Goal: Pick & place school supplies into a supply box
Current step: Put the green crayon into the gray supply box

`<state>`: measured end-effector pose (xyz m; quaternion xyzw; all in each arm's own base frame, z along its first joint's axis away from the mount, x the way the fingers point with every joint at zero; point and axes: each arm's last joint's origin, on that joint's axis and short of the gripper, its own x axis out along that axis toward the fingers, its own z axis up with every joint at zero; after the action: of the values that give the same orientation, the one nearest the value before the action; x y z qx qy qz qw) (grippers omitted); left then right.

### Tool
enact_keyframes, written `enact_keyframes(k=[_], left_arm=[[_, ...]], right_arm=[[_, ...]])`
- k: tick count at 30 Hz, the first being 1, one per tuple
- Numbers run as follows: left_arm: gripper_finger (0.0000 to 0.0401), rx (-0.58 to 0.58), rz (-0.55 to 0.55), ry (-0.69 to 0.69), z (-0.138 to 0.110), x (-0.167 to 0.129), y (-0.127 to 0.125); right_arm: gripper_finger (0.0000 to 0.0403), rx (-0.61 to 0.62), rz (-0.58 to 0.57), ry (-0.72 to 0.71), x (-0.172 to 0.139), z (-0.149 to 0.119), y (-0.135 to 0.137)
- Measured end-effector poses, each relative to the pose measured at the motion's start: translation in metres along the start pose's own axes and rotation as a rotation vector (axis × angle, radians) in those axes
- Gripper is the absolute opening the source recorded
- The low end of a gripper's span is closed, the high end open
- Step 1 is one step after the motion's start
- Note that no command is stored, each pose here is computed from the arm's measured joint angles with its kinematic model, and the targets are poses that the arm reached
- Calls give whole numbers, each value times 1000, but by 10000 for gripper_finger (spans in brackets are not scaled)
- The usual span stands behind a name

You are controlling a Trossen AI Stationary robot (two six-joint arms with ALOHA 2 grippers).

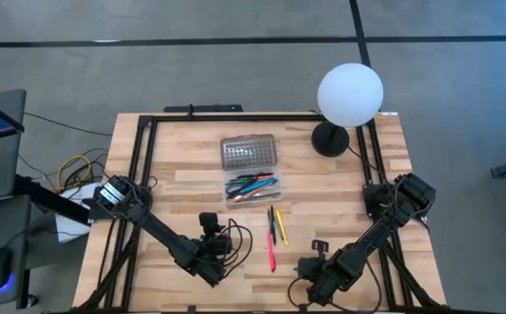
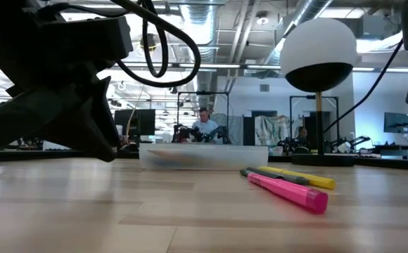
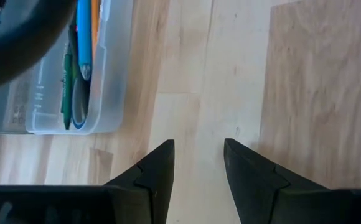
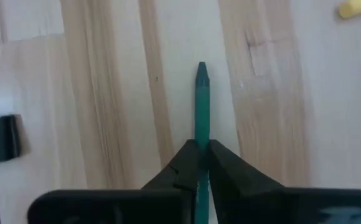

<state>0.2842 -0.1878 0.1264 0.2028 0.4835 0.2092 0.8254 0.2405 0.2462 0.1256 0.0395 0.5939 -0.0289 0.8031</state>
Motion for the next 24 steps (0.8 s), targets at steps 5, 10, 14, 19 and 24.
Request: enact_keyframes(k=[5, 10, 14, 19, 24], left_arm=[[135, -8, -22, 16, -1, 0, -1], [135, -58, -70, 55, -4, -3, -4], [135, -91, -57, 55, -11, -11, -8], [135, -116, -37, 41, -21, -22, -14], [135, -154, -41, 35, -30, -33, -21]], right_arm=[[5, -144, -24, -43, 0, 1, 0], [4, -296, -82, -122, 3, 9, -2], [3, -373, -175, -198, 0, 25, -6], [2, -485, -237, -231, -7, 48, -12], [1, -489, -366, -253, -12, 86, -40]])
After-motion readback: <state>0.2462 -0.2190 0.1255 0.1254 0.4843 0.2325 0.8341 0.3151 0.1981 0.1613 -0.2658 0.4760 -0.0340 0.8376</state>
